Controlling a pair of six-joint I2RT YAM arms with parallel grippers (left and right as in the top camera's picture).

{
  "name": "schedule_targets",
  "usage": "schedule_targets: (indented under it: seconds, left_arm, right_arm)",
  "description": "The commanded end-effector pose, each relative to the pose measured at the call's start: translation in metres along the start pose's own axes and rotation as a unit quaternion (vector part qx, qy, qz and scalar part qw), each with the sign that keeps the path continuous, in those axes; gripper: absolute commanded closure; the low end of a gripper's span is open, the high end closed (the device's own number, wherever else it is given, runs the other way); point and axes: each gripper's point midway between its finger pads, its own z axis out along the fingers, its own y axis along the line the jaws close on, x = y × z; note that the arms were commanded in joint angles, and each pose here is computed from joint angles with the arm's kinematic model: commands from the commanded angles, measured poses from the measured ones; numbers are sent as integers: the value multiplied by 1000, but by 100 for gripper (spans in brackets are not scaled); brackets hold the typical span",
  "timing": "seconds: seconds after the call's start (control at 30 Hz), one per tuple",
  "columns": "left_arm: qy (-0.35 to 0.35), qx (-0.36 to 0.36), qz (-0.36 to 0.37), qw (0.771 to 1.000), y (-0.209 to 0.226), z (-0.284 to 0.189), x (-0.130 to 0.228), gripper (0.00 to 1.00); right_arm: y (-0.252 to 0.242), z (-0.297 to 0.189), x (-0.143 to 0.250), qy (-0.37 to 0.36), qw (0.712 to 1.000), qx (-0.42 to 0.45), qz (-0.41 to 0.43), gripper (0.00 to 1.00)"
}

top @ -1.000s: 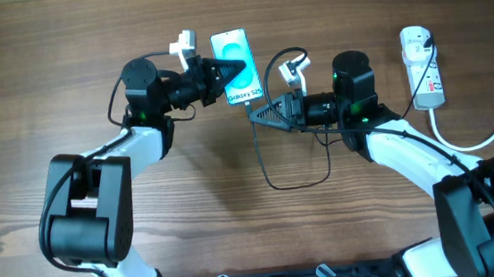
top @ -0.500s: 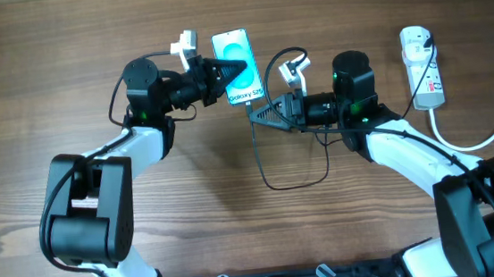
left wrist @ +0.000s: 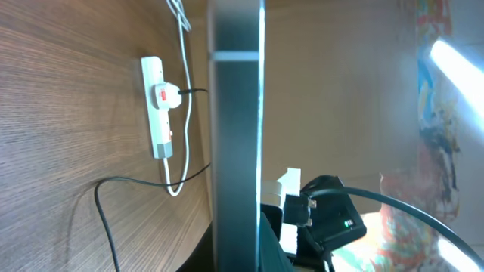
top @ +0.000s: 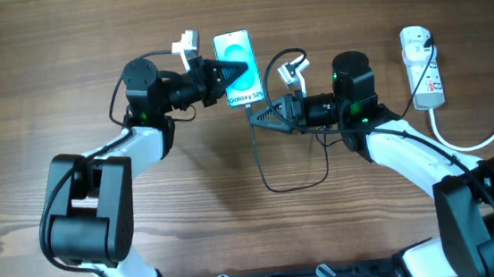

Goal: Plug charger to phone and switch on socket

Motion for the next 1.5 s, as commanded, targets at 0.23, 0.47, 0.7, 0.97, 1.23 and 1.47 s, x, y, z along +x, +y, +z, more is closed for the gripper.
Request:
schedule_targets:
  seconds: [0.23,0.47,0.7,0.97,1.23,1.47]
  left_arm:
    - [66,18,30,997,-11,3,20,96]
    - [77,20,30,996,-11,3,24,96]
    - [92,22,30,995,-12,2,29,96]
    - [109,25,36,993,-12,1,35,96]
    - [122,21,25,992,-8,1,41,96]
    - [127,23,31,991,-8,4,44,96]
  right_arm:
    - [2,-2,-1,-4,1000,0,-2,96]
    - [0,-2,-5,-16,1000,7,-7,96]
    - [-2,-2,-8,-25,1000,13,-14,96]
    - [-4,-2,-12,-34,999,19,-15,96]
    - [-2,-3,-15,-42,999,18,-25,96]
    - [-2,-3,-18,-47,998,20,-30,96]
